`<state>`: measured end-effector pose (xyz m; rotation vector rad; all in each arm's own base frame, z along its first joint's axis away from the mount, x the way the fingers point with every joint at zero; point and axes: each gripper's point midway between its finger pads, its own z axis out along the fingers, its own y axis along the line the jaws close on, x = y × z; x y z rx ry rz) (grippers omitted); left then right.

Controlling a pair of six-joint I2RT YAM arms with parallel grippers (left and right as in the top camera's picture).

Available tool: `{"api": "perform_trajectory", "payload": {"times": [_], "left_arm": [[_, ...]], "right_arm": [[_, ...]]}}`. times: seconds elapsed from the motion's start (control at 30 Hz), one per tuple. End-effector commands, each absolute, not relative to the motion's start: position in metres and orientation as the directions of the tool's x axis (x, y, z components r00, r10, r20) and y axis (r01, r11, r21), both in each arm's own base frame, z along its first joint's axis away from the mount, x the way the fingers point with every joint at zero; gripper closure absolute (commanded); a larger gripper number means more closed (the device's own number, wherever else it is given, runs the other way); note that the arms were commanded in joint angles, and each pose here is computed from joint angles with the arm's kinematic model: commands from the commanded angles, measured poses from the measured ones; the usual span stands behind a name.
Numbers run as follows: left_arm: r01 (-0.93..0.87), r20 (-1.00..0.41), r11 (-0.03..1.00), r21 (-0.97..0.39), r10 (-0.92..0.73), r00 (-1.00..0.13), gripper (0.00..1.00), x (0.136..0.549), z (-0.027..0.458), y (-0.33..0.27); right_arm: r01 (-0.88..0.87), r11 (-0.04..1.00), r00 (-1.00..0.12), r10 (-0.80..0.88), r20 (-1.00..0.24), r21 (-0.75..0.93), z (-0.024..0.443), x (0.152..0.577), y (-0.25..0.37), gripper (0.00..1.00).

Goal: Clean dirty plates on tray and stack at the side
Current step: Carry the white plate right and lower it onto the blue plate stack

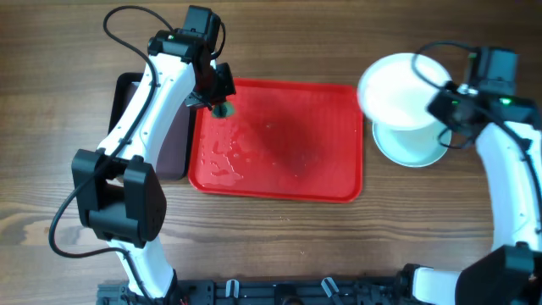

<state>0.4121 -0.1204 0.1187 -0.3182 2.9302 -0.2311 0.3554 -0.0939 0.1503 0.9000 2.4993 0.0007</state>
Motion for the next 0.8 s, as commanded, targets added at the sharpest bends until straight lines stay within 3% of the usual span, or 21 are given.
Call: {"api": "perform_trajectory", "payload": {"times": [0.0, 0.43, 0.5, 0.57, 0.77], "left_arm": [[-0.213, -0.150, 0.962, -0.173, -0.239, -0.959, 0.96, 0.411, 0.113, -0.120], [-0.198, -0.175, 0.972, -0.126, -0.218, -0.960, 0.96, 0.413, 0.112, -0.111], [-0.197, -0.195, 0.975, -0.102, -0.214, -0.957, 0.96, 0.415, 0.117, -0.102], [-0.206, -0.204, 0.973, -0.103, -0.224, -0.953, 0.96, 0.416, 0.124, -0.094], [-0.291, -0.225, 0.950, -0.112, -0.309, -0.924, 0.96, 0.408, 0.155, -0.053]], "right_arm": [[0.637, 0.757, -0.680, 0.640, -0.358, 0.145, 0.113, 0.343, -0.111, 0.96], [0.651, 0.756, -0.728, 0.648, -0.223, 0.072, 0.046, 0.326, -0.113, 0.95], [0.643, 0.759, -0.733, 0.649, -0.206, 0.103, 0.046, 0.327, -0.107, 0.77], [0.606, 0.781, -0.756, 0.624, -0.197, 0.150, 0.052, 0.332, -0.098, 0.68], [0.500, 0.832, -0.798, 0.550, -0.244, 0.241, 0.102, 0.355, -0.082, 0.66]]}}
